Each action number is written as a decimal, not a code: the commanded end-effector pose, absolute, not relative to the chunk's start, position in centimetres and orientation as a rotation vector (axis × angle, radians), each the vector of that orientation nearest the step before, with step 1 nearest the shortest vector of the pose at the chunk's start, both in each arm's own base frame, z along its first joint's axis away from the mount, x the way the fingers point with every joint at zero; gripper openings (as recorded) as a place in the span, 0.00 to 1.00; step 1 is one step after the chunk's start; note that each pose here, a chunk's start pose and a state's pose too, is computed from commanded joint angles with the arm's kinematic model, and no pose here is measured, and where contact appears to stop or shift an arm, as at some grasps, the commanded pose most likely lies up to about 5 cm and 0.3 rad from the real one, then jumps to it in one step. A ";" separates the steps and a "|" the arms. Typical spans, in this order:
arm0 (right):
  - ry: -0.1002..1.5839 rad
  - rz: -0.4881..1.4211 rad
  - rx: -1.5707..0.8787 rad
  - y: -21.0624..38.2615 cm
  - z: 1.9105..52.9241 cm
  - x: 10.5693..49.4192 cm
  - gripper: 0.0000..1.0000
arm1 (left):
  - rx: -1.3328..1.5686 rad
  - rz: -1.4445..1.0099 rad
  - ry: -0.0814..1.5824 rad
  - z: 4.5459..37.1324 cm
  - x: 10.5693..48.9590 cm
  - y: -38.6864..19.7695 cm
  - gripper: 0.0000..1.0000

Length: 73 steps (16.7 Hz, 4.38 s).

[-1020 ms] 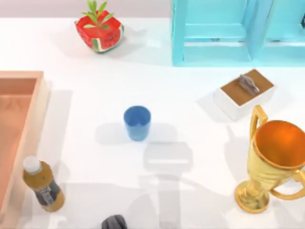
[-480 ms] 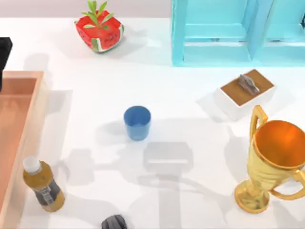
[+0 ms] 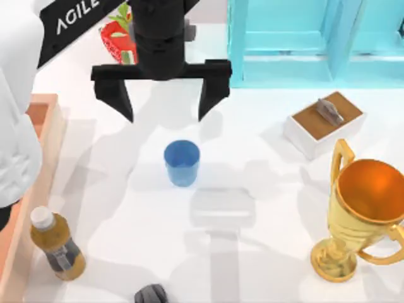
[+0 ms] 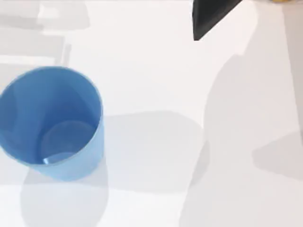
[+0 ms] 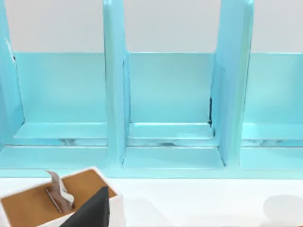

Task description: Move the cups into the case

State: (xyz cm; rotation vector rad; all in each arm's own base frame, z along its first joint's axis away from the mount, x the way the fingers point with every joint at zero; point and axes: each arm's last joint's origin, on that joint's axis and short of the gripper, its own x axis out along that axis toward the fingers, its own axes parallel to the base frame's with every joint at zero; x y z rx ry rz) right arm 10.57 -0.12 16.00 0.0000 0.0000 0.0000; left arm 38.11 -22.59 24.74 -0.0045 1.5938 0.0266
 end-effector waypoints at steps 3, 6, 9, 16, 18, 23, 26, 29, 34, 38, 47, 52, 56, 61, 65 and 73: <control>0.000 0.000 0.000 -0.1 16.0 10.6 1.00 | -0.016 0.018 1.573 23.6 37.4 -26.7 1.00; 0.000 0.000 0.000 -0.1 16.0 10.6 1.00 | -0.017 0.018 1.571 23.5 37.3 -27.0 1.00; 0.000 0.000 0.000 -0.1 16.0 10.6 1.00 | -0.017 0.019 1.573 23.5 37.4 -26.9 1.00; 0.000 0.000 0.000 -0.1 16.0 10.6 1.00 | -0.019 0.016 1.568 17.0 37.7 -27.1 1.00; 0.000 0.000 0.000 -0.1 16.0 10.6 1.00 | -0.019 0.016 1.568 14.8 37.5 -27.1 1.00; 0.000 0.000 0.000 -0.1 16.0 10.6 1.00 | -0.017 0.018 1.571 13.5 37.3 -27.0 1.00; 0.000 0.000 0.000 -0.1 16.0 10.6 1.00 | -0.017 0.018 1.571 13.5 37.3 -27.0 0.85; 0.000 0.000 0.000 -0.1 16.0 10.6 1.00 | -0.017 0.018 1.571 13.5 37.3 -27.0 0.62; 0.000 0.000 0.000 -0.1 16.0 10.6 1.00 | -0.017 0.018 1.571 13.5 37.3 -27.0 0.25; 0.000 0.000 0.000 -0.1 16.0 10.6 1.00 | -0.017 0.018 1.571 13.5 37.3 -27.0 0.00; 0.000 0.000 0.000 -0.1 16.0 10.6 1.00 | -0.017 0.016 1.569 13.7 37.4 -26.9 0.00; 0.000 0.000 0.000 -0.1 16.0 10.6 1.00 | -0.017 0.016 1.569 18.5 38.0 -22.2 0.00; 0.000 0.000 0.000 -0.1 16.0 10.6 1.00 | -0.017 0.016 1.569 22.8 37.7 -17.7 0.00; 0.000 0.000 0.000 -0.1 16.0 10.6 1.00 | -0.012 0.014 1.568 23.5 37.5 -17.2 0.00; 0.000 0.000 0.000 -0.1 16.0 10.6 1.00 | -0.010 0.017 1.564 24.4 37.3 -14.1 0.00; 0.000 0.000 0.000 -0.1 16.0 10.6 1.00 | 0.030 0.003 1.553 27.1 34.5 2.4 0.00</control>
